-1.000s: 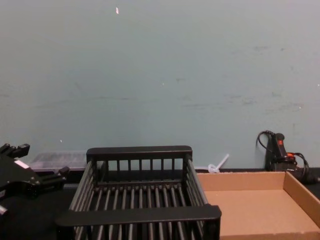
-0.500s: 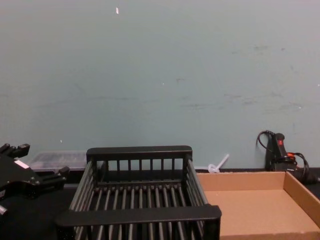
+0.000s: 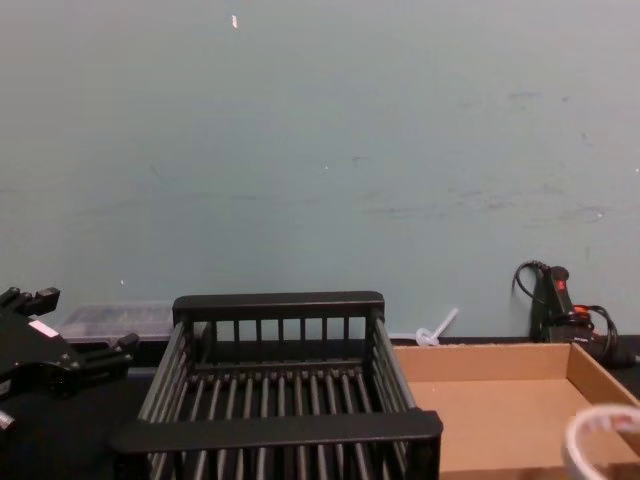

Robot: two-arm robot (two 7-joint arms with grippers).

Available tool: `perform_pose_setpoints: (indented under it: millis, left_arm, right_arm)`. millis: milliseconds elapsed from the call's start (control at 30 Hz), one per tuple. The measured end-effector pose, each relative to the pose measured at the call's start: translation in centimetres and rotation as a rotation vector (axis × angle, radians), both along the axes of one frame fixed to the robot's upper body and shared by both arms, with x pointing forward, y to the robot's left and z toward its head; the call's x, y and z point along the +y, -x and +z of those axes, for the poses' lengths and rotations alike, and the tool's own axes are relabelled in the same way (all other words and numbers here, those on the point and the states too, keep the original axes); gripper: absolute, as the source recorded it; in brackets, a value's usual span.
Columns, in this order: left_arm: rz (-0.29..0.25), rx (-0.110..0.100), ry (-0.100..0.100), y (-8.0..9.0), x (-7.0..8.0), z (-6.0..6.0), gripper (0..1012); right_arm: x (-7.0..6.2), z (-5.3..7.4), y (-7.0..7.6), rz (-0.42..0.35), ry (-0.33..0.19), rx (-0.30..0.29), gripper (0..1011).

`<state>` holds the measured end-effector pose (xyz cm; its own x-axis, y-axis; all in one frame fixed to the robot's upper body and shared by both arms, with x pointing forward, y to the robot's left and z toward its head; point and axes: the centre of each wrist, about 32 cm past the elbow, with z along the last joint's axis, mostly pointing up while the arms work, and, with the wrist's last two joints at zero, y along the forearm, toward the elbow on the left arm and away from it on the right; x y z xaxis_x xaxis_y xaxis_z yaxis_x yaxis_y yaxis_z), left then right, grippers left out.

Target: Pick up the white tape and place it into the black box , Pick up the silver tape and place it into the brown box.

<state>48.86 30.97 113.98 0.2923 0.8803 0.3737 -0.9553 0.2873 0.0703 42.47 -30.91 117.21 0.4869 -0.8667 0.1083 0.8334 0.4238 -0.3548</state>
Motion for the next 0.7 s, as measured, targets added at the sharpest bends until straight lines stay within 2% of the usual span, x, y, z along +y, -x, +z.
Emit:
perform_pose_setpoints:
  millis: [33, 100, 367, 700]
  left_arm:
    - [0.0, 0.0, 0.0, 0.0, 0.0, 0.0, 1001]
    - [0.0, 0.0, 0.0, 0.0, 0.0, 0.0, 1001]
    - [0.0, 0.0, 0.0, 0.0, 0.0, 0.0, 1001]
    - [0.0, 0.0, 0.0, 0.0, 0.0, 0.0, 1001]
  right_arm:
    - [0.3, 0.6, -0.6, 0.0, -0.011, -0.026, 98]
    - [0.4, 0.7, -0.9, 0.001, -0.014, -0.033, 98]
    - [2.0, 1.9, -3.9, 0.015, -0.016, -0.091, 98]
    - [4.1, 2.7, -6.8, 0.059, -0.001, -0.117, 98]
